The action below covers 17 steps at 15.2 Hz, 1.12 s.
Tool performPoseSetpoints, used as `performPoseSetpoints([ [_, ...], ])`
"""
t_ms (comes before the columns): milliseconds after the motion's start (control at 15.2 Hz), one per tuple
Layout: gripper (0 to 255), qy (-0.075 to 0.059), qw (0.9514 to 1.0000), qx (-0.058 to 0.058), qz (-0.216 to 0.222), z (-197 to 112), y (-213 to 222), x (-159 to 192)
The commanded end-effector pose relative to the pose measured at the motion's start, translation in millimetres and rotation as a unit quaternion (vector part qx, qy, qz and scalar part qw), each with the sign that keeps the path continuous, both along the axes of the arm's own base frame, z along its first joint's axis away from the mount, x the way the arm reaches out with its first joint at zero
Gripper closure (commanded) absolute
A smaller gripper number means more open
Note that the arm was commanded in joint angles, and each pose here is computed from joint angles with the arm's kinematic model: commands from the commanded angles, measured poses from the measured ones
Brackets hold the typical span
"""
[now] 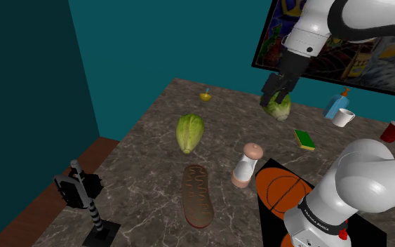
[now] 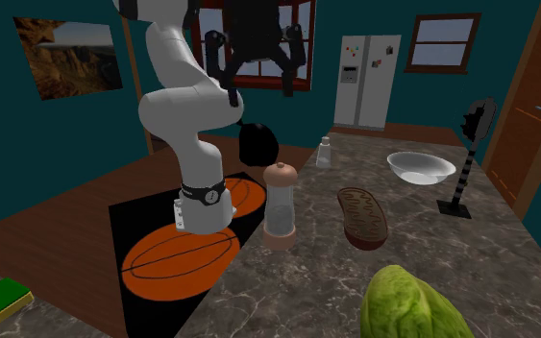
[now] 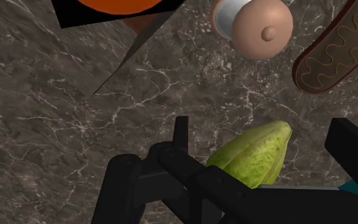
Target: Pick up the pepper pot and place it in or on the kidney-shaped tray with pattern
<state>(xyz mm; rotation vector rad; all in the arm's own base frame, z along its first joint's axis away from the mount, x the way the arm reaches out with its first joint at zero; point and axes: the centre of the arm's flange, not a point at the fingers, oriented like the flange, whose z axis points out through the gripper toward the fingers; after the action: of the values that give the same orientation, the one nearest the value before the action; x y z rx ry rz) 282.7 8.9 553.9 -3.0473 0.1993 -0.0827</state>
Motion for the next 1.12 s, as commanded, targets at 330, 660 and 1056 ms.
performPoseSetpoints([
  [330, 0, -0.016, 0.9992, 0.033, 0.018, -87.3, 21.6, -13.6],
  [660, 0, -0.022, 0.9984, 0.046, 0.025, -131.9, 34.5, -17.1],
  [1056, 0, -0.022, 0.9984, 0.046, 0.025, -160.8, 39.7, -14.2],
])
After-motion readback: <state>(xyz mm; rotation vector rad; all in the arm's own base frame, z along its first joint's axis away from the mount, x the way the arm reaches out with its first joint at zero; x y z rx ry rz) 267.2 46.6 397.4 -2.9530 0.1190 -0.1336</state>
